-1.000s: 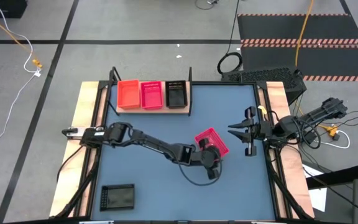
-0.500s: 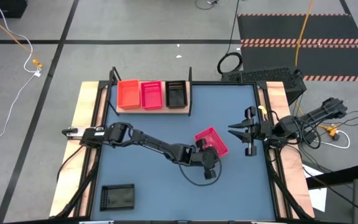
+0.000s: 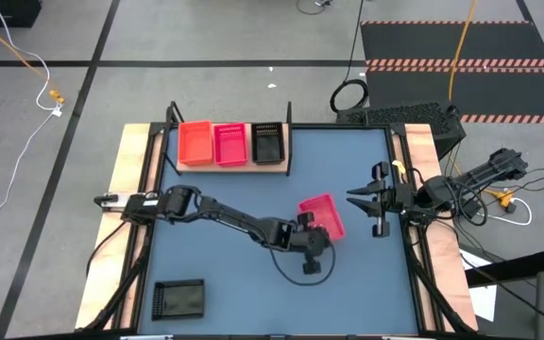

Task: Stack baskets on shelf by color
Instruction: Stack the red bin on top of the stacked red bins on the shelf

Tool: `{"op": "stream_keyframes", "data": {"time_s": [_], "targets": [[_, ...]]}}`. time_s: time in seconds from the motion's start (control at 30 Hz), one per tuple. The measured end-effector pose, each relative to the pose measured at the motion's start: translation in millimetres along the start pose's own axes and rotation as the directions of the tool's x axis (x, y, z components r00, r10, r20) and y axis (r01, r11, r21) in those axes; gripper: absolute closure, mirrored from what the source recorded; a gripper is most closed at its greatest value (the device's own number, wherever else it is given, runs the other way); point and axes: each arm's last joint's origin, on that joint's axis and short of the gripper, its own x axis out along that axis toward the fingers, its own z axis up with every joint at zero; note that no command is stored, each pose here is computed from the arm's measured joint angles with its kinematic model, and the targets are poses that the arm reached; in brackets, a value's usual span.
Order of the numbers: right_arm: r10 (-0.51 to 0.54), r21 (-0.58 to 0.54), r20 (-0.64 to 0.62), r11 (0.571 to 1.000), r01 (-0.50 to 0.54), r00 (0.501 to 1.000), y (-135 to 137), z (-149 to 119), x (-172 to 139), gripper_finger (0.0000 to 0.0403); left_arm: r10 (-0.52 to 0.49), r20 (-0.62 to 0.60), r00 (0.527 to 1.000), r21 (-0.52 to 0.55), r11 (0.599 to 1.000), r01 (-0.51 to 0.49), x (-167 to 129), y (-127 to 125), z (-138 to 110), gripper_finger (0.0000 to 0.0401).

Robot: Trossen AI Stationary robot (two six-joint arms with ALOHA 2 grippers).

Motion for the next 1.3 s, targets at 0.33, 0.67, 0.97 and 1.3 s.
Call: {"op": "stream_keyframes", "data": {"time_s": [0.33, 0.67, 0.97, 1.3], "targets": [[0.002, -0.003, -0.006, 1.000, -0.002, 1.000, 0.1, -0.6, 0.0, 0.0337, -0.118, -0.121, 0.986, 0.212, 0.967, 0.141, -37.0, -7.0, 7.0, 0.0388], [0.002, -0.011, -0.011, 1.000, -0.003, 1.000, -0.4, -0.7, -1.1, 0.0337, 0.021, -0.104, 0.994, 0.434, 0.900, 0.026, -149.9, 1.0, 42.4, 0.0389], [0.004, -0.019, -0.018, 1.000, -0.004, 1.000, -1.2, -0.8, -2.8, 0.0337, 0.237, -0.111, 0.965, 0.398, 0.900, -0.175, -247.9, 50.0, 52.5, 0.0392], [0.005, -0.040, -0.025, 0.999, -0.006, 1.000, -1.0, -1.6, -2.8, 0.0337, 0.365, -0.157, 0.918, 0.357, 0.887, -0.292, -300.1, 123.3, 23.3, 0.0396]]}}
